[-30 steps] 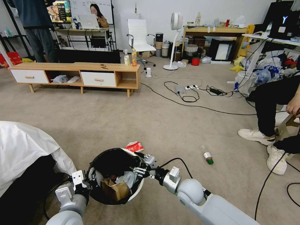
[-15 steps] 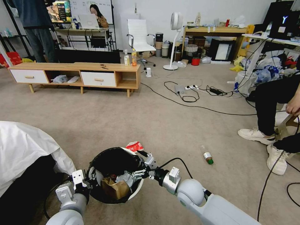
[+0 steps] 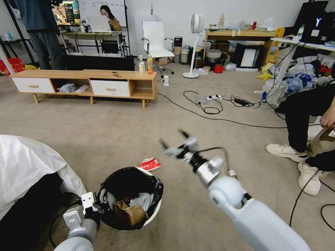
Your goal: Pick up the trash bin and place the garbage on the floor into it.
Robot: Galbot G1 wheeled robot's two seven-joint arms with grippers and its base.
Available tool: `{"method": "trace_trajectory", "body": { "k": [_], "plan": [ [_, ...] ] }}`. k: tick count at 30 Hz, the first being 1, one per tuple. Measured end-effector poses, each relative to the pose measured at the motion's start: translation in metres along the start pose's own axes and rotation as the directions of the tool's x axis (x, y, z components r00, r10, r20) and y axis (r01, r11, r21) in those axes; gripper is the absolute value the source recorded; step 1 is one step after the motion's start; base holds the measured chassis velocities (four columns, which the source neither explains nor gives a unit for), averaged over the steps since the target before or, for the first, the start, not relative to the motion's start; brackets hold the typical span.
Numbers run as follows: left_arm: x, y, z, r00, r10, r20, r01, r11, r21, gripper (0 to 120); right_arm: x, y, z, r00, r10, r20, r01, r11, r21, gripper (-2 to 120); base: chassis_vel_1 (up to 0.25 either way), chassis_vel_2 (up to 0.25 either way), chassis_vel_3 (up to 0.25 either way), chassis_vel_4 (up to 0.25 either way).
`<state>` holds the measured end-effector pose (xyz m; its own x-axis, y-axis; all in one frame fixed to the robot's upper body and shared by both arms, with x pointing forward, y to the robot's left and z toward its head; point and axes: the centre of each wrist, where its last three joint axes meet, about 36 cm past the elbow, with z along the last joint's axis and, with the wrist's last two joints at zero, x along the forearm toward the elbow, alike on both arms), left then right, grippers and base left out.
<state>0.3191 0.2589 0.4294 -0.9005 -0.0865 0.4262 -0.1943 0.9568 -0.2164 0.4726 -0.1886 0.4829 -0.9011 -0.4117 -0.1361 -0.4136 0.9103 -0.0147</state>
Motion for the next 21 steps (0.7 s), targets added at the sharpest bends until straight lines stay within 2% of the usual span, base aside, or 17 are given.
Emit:
{"method": "trace_trajectory", "body": {
  "k": [1, 4, 21],
  "plan": [
    [0.000, 0.000, 0.000, 1.000, 0.000, 0.000, 0.000, 1.000, 0.000, 6, 0.000, 0.000, 0.000, 1.000, 0.000, 0.000, 0.000, 1.000, 0.000, 100, 0.000, 0.000, 0.000, 0.000],
    [-0.001, -0.001, 0.001, 1.000, 0.004, -0.001, -0.004, 1.000, -0.002, 6, 0.021, -0.018, 0.008, 0.988, 0.141, -0.061, -0.142, 0.990, -0.012, 100, 0.000, 0.000, 0.000, 0.000],
    [-0.001, 0.002, -0.002, 1.000, 0.015, 0.012, -0.015, 1.000, -0.027, 6, 0.072, -0.042, 0.040, 0.913, 0.389, -0.127, -0.393, 0.919, -0.014, 100, 0.000, 0.000, 0.000, 0.000]
  ]
}}
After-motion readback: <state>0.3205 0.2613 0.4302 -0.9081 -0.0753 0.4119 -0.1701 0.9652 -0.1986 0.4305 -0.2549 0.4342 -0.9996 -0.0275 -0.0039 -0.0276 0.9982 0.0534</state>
